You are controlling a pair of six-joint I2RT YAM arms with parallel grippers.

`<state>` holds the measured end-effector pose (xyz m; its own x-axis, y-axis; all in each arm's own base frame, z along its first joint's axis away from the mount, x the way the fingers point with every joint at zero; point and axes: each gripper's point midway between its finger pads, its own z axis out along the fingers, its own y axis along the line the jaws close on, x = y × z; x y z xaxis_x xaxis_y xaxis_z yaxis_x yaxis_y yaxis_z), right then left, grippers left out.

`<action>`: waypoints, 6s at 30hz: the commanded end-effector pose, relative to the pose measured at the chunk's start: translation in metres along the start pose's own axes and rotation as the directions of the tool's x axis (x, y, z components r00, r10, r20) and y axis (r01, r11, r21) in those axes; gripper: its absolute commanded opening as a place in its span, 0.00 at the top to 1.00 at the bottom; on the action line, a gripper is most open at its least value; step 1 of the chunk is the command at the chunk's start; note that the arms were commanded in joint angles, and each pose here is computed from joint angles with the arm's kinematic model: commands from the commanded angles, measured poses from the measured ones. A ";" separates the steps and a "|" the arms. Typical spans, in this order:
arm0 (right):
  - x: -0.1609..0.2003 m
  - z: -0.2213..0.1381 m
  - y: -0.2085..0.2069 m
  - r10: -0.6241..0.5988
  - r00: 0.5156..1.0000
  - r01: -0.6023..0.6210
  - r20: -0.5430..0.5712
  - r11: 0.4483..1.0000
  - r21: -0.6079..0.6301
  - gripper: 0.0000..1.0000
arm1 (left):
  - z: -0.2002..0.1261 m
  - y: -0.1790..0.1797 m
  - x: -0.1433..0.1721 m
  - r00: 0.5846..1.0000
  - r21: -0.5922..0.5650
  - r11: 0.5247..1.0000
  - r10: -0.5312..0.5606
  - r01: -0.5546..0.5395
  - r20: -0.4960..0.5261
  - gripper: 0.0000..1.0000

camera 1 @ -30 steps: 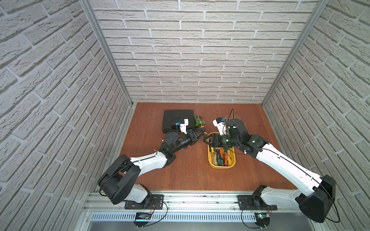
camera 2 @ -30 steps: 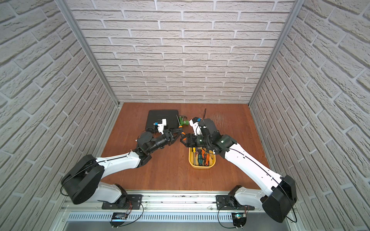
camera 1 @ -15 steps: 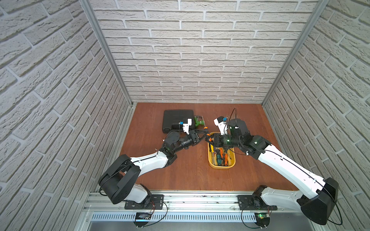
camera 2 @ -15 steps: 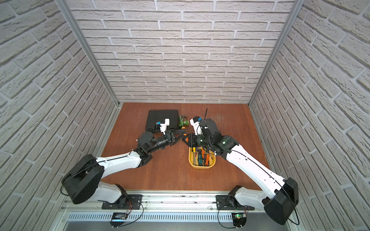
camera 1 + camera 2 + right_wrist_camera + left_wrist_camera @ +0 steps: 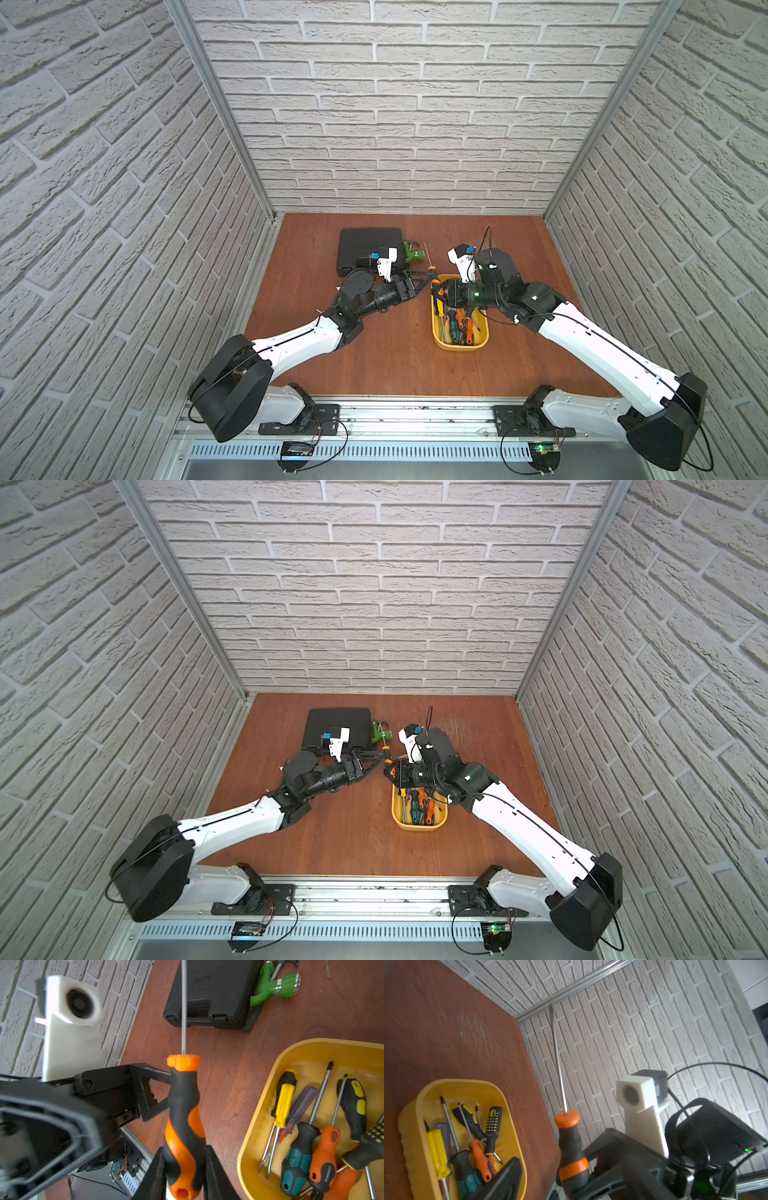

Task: Put the screwdriver on the desktop into the storage box
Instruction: Place the screwdriver in the storage box.

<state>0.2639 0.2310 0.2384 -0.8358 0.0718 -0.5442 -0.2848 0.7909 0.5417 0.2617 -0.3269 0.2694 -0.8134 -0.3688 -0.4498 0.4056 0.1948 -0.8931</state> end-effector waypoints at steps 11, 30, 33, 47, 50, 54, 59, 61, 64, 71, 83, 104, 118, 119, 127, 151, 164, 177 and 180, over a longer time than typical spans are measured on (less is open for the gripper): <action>-0.012 -0.028 -0.045 -0.052 0.997 0.031 0.061 0.950 0.310 0.97 | -0.069 0.007 -0.037 0.915 -0.485 0.804 0.403 -0.343 0.021 0.02; 0.041 -0.001 -0.103 0.082 0.995 -0.043 -0.060 0.870 0.491 0.97 | -0.129 0.031 -0.040 0.910 -0.588 0.765 0.399 -0.264 0.110 0.02; 0.041 0.000 -0.107 0.087 0.995 -0.046 -0.057 0.859 0.510 0.97 | -0.132 0.035 -0.039 0.910 -0.611 0.743 0.405 -0.274 0.084 0.02; 0.046 0.012 -0.112 0.131 0.989 -0.073 -0.072 0.844 0.532 0.97 | -0.140 0.047 -0.032 0.914 -0.653 0.700 0.406 -0.290 0.029 0.02; 0.047 0.015 -0.112 0.142 0.987 -0.082 -0.073 0.844 0.531 0.98 | -0.138 0.049 -0.032 0.915 -0.655 0.697 0.402 -0.291 0.022 0.02; 0.048 0.018 -0.113 0.153 0.986 -0.091 -0.072 0.839 0.536 0.97 | -0.136 0.052 -0.030 0.919 -0.657 0.696 0.395 -0.291 0.012 0.02; 0.049 0.022 -0.111 0.157 0.985 -0.092 -0.075 0.838 0.537 0.97 | -0.132 0.054 -0.029 0.921 -0.654 0.696 0.389 -0.296 -0.003 0.02; 0.049 0.022 -0.110 0.159 0.984 -0.095 -0.076 0.840 0.535 0.97 | -0.130 0.055 -0.028 0.923 -0.653 0.696 0.384 -0.298 -0.011 0.02; 0.050 0.024 -0.109 0.165 0.983 -0.100 -0.076 0.841 0.532 0.97 | -0.126 0.057 -0.027 0.926 -0.652 0.696 0.376 -0.302 -0.027 0.02; 0.061 0.034 -0.114 0.192 0.975 -0.101 -0.111 0.830 0.549 0.97 | -0.121 0.067 -0.019 0.936 -0.652 0.696 0.345 -0.301 -0.064 0.02; 0.072 0.050 -0.121 0.219 0.966 -0.107 -0.138 0.823 0.558 0.97 | -0.109 0.077 -0.012 0.945 -0.654 0.694 0.310 -0.300 -0.105 0.02; 0.076 0.054 -0.124 0.226 0.963 -0.106 -0.149 0.821 0.561 0.98 | -0.087 0.093 0.010 0.932 -0.653 0.665 0.275 -0.362 -0.237 0.02; 0.075 0.050 -0.124 0.222 0.965 -0.107 -0.139 0.818 0.566 0.98 | -0.087 0.092 0.009 0.929 -0.654 0.661 0.284 -0.369 -0.237 0.02; 0.075 0.049 -0.124 0.223 0.965 -0.108 -0.138 0.817 0.566 0.98 | -0.088 0.092 0.009 0.929 -0.653 0.661 0.283 -0.368 -0.237 0.02; 0.075 0.048 -0.125 0.224 0.965 -0.110 -0.134 0.815 0.569 0.98 | -0.087 0.092 0.009 0.929 -0.652 0.662 0.283 -0.369 -0.238 0.02; 0.084 0.052 -0.124 0.229 0.962 -0.105 -0.150 0.814 0.571 0.97 | -0.078 0.096 0.013 0.928 -0.640 0.672 0.269 -0.373 -0.258 0.02; 0.084 0.052 -0.125 0.220 0.963 -0.092 -0.155 0.811 0.578 0.98 | -0.072 0.093 0.011 0.923 -0.637 0.667 0.272 -0.385 -0.273 0.02; 0.085 0.053 -0.127 0.220 0.963 -0.089 -0.158 0.808 0.582 0.98 | -0.074 0.095 0.013 0.919 -0.640 0.660 0.276 -0.393 -0.280 0.02; 0.085 0.054 -0.127 0.219 0.962 -0.087 -0.161 0.808 0.583 0.98 | -0.075 0.095 0.013 0.920 -0.641 0.660 0.275 -0.392 -0.279 0.02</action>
<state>0.2525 0.1682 0.0878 -0.9472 0.1543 -0.2810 0.1255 0.9851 0.1177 0.2574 -0.2414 0.1707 -0.7692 -0.0345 -0.6381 0.2978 0.8642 -0.4057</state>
